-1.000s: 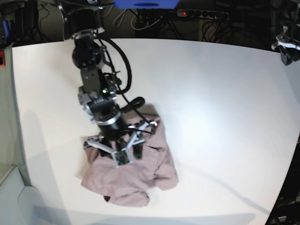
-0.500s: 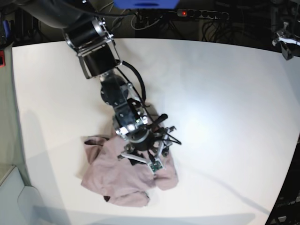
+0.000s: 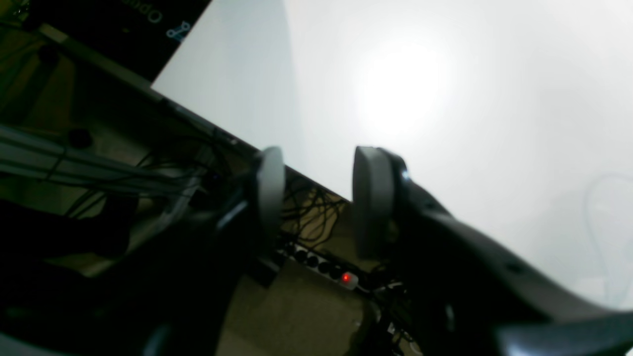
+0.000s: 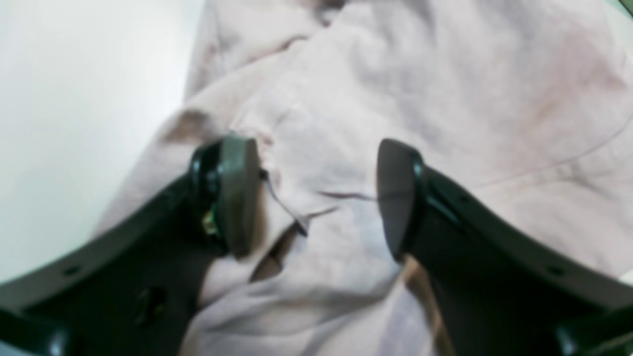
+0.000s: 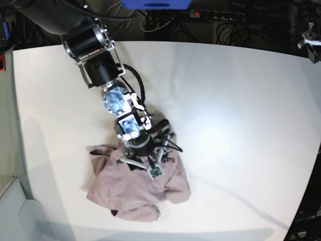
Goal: Layout the t-shirt on the table in an organized manner, then fold the t-shirt properly
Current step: 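Regrasp the t-shirt with the right gripper and pull it outward to spread, then grasp a t-shirt edge with the left gripper and pull it away from the right gripper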
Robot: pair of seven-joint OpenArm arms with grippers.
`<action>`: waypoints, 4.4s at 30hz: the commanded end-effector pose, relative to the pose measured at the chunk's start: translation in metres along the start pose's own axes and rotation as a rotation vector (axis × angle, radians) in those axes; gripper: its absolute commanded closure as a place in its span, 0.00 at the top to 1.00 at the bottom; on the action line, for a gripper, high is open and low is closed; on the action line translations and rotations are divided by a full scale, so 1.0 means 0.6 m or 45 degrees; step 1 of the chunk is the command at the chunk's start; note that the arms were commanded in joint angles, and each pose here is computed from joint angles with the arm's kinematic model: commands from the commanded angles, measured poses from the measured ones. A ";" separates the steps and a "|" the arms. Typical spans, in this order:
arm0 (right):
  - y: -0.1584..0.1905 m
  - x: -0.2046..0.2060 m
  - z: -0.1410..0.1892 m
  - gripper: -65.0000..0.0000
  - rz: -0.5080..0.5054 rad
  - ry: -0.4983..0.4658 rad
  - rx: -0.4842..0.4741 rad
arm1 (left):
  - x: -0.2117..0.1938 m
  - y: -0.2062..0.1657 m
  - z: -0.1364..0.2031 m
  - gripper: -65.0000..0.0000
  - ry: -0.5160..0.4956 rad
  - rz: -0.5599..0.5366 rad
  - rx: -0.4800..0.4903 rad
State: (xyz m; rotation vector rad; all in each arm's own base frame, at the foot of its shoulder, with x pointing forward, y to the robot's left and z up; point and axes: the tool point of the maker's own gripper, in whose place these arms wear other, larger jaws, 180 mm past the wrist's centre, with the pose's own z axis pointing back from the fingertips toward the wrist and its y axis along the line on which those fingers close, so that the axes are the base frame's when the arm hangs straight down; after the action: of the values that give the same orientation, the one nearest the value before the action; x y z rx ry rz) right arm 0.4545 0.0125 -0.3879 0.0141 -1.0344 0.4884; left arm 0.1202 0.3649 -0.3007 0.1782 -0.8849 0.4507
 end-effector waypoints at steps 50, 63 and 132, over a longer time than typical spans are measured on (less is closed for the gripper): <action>-0.321 -0.234 0.423 0.00 -0.552 0.092 -0.878 | 0.117 -0.050 -0.028 0.35 -0.294 0.061 -0.091; -0.285 -0.321 0.444 0.16 -0.595 0.260 -0.816 | 0.199 -0.192 -0.078 0.65 -0.325 0.046 -0.374; -0.262 -0.322 0.516 0.48 -0.507 0.300 -0.821 | 0.009 -0.773 -0.372 0.13 0.028 -0.115 -0.801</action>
State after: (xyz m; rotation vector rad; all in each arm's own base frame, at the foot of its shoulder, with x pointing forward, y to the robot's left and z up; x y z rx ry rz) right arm 0.1826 -0.2721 -0.3599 -0.3777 -0.8631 -0.2245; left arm 0.4815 0.0298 -0.4298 -0.3611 -0.9435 0.0833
